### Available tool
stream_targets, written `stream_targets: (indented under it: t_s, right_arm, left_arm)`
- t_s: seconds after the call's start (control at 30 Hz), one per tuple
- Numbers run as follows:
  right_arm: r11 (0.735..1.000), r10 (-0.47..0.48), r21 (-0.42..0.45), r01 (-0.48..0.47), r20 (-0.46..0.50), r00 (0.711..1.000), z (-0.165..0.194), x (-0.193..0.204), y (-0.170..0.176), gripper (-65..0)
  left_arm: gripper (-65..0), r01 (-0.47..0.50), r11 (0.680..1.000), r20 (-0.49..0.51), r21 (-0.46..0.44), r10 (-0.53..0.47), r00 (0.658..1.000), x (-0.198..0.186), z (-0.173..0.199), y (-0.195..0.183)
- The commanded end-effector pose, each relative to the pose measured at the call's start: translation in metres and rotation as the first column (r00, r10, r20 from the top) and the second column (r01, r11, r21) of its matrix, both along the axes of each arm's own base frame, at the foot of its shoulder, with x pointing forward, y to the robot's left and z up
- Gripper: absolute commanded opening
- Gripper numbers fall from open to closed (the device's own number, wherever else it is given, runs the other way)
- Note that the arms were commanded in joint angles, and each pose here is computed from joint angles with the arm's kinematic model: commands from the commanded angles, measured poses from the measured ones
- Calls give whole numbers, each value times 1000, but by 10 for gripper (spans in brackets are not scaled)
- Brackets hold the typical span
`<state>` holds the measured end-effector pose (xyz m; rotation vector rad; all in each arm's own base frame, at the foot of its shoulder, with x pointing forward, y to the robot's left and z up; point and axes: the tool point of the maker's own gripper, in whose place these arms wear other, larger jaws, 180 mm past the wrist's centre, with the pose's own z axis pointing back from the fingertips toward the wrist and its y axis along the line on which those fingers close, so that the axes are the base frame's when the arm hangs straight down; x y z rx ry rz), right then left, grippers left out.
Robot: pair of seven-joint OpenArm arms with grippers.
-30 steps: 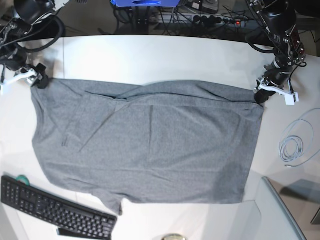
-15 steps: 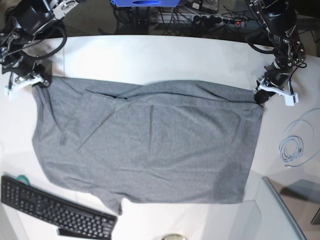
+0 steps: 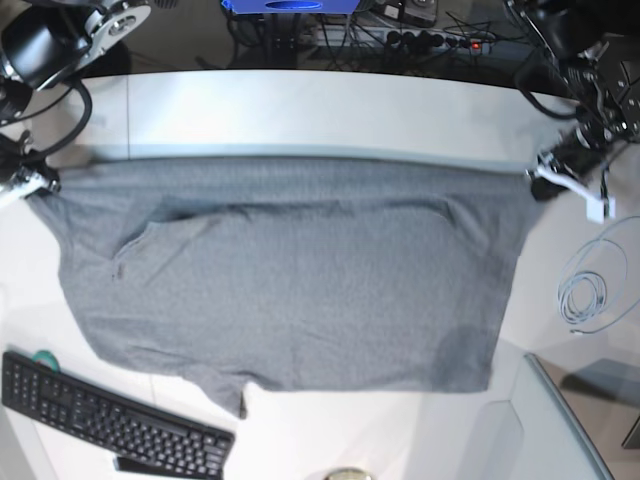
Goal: Layout the t-shirt on the table in an organized manner, then fold the t-shirt properly
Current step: 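Pull the folded edge away from the hem with both grippers, flattening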
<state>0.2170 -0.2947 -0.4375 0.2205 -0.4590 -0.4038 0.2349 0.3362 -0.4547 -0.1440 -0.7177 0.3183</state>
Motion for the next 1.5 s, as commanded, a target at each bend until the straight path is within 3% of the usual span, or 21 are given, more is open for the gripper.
stream_targets:
  t_s: [0.0,0.23,0.43,0.57,0.7,0.9,1.1,1.47]
  right_arm:
    - [999,-20,-38,21,26,999,8,3,-13,-647]
    - [999,-13,-46,14,32,999,13,9,-14,-647]
    - [999,10,-41,-8,41,999,39,47,-5,-647]
    - [1000,-20,-13,21,90,996,73,84,-1,-647]
    - [999,-42,-10,43,108,993,87,90,-2,-647]
    - [999,-37,-5,37,-64,997,36,27,1,-647]
    - [996,-75,44,80,-121,990,-21,-13,10,-647]
    - [995,-96,23,101,-158,983,-36,-41,1,-648]
  left_arm:
    - [-650,-21,999,25,43,20,999,1,12,18]
    - [-650,-25,999,11,48,25,1000,-9,10,20]
    - [-650,-24,989,138,145,4,990,28,63,25]
    - [-650,-50,985,142,163,27,989,54,94,29]
    - [-650,-34,979,162,203,1,987,61,118,27]
    - [-650,-8,979,45,205,-1,999,18,83,23]
    - [-650,-1,989,-65,149,11,998,-28,45,3]
    - [-650,-32,991,-78,132,43,996,-66,22,-4]
